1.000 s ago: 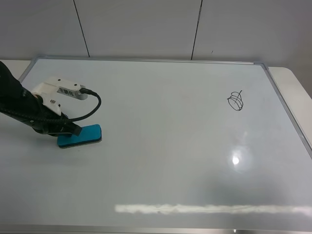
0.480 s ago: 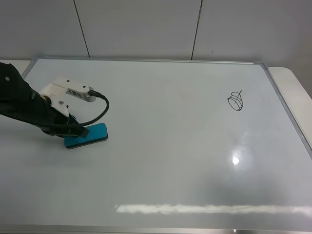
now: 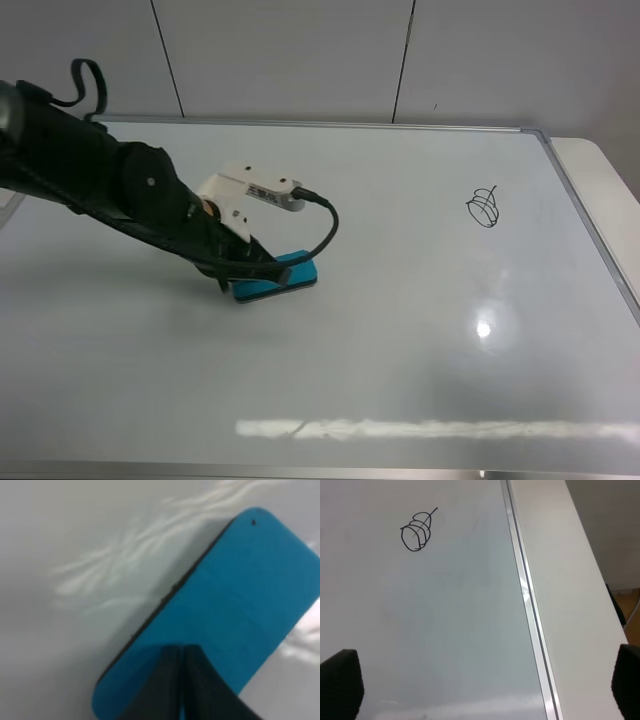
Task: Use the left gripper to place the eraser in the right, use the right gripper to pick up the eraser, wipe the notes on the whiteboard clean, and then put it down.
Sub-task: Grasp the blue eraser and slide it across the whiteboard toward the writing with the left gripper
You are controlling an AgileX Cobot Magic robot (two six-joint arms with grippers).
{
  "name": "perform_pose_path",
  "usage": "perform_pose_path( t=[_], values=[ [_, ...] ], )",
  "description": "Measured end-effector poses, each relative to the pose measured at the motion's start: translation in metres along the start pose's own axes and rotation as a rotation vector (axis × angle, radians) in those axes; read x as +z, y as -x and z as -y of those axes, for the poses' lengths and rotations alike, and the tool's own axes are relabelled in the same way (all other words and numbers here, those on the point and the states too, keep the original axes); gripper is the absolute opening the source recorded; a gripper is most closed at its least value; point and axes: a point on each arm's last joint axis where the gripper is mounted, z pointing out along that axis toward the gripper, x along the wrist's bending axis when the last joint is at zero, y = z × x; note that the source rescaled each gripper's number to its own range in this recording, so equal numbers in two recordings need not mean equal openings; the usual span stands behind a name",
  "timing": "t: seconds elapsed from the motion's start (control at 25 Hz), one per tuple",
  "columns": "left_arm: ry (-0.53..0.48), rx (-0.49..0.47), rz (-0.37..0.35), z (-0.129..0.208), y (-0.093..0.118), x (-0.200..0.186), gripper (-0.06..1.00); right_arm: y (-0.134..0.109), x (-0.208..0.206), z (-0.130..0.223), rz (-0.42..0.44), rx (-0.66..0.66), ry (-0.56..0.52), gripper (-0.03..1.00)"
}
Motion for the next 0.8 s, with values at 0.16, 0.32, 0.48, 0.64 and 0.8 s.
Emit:
perform_pose_path(
  t=[0.16,0.32,0.48,0.64,0.8],
  values=[
    [-0.029,0.044,0.072,-0.023,0.038,0.018,0.00,0.000,0.000,0.000,0.000,0.000,0.000,1.00],
    [-0.064,0.095,0.122,-0.037,0.066,0.030,0.00,0.000,0.000,0.000,0.000,0.000,0.000,1.00],
    [-0.125,0.247,0.176,-0.054,0.110,0.043,0.00,0.000,0.000,0.000,0.000,0.000,0.000,1.00],
    [-0.156,0.364,0.190,-0.064,0.137,0.049,0.00,0.000,0.000,0.000,0.000,0.000,0.000,1.00],
    [-0.144,0.420,0.195,-0.074,0.152,0.049,0.00,0.000,0.000,0.000,0.000,0.000,0.000,1.00]
  ],
)
